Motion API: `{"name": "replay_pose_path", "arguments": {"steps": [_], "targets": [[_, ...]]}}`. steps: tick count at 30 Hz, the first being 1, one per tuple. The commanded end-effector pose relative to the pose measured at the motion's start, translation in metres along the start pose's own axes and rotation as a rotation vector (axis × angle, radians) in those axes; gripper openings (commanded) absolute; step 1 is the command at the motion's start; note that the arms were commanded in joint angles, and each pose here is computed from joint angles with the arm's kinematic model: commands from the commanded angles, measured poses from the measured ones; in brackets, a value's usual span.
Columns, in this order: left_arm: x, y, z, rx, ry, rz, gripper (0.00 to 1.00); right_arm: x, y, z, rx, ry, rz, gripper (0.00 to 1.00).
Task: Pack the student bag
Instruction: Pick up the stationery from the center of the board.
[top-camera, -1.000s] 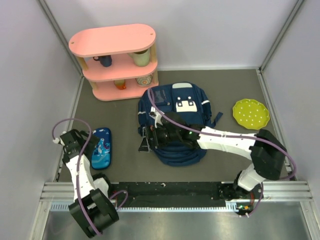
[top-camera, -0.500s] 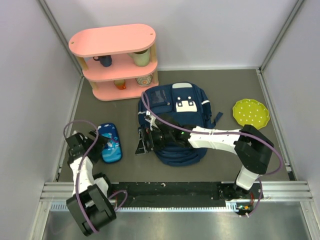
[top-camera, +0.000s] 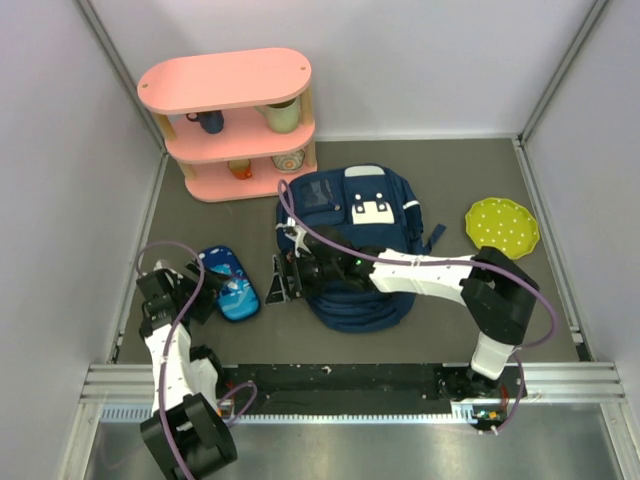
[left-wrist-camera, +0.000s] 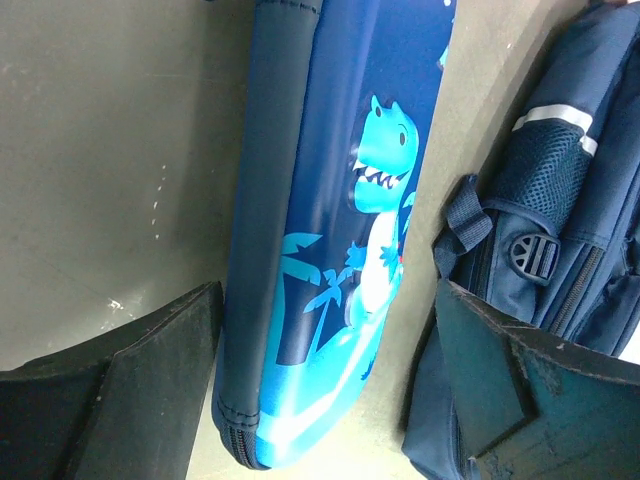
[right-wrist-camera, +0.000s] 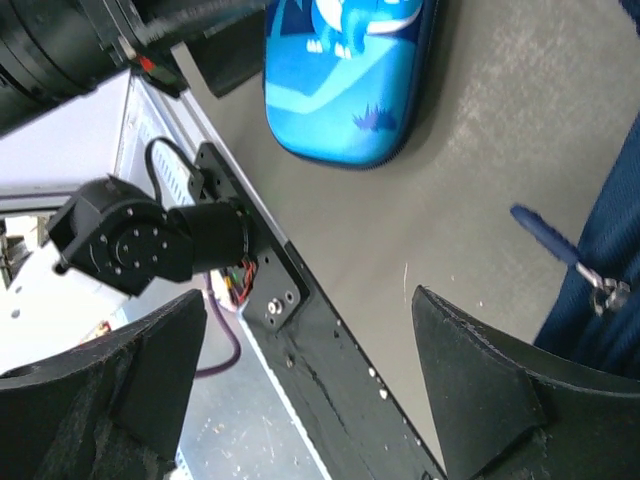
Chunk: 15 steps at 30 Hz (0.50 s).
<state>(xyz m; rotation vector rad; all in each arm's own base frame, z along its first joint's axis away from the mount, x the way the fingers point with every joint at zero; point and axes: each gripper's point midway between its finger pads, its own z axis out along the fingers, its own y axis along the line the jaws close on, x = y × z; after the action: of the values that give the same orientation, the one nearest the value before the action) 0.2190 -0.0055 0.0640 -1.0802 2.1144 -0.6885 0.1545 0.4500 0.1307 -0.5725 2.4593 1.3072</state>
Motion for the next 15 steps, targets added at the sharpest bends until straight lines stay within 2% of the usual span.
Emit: {"name": "replay_pose_path", "arguments": {"steps": [1,5,6,7,15], "targets": [[0.0,0.001,0.003,-0.005,0.004,0.001,0.89,-0.028,0.018,0.01,-0.009,-0.064,-0.032,0.82],[-0.004,0.005,0.005,-0.034,-0.003,0.0,0.9,-0.043,0.021,0.023,-0.009,-0.076,-0.023,0.8],[-0.006,0.004,0.005,-0.029,-0.009,0.008,0.98,-0.044,0.019,0.028,-0.004,-0.074,-0.019,0.8],[-0.008,0.003,0.005,-0.028,-0.017,0.018,0.99,-0.043,0.012,0.035,0.008,-0.061,-0.009,0.8],[-0.012,0.014,0.01,-0.1,-0.023,0.03,0.97,-0.048,-0.011,0.074,0.076,-0.05,0.024,0.8]]}}
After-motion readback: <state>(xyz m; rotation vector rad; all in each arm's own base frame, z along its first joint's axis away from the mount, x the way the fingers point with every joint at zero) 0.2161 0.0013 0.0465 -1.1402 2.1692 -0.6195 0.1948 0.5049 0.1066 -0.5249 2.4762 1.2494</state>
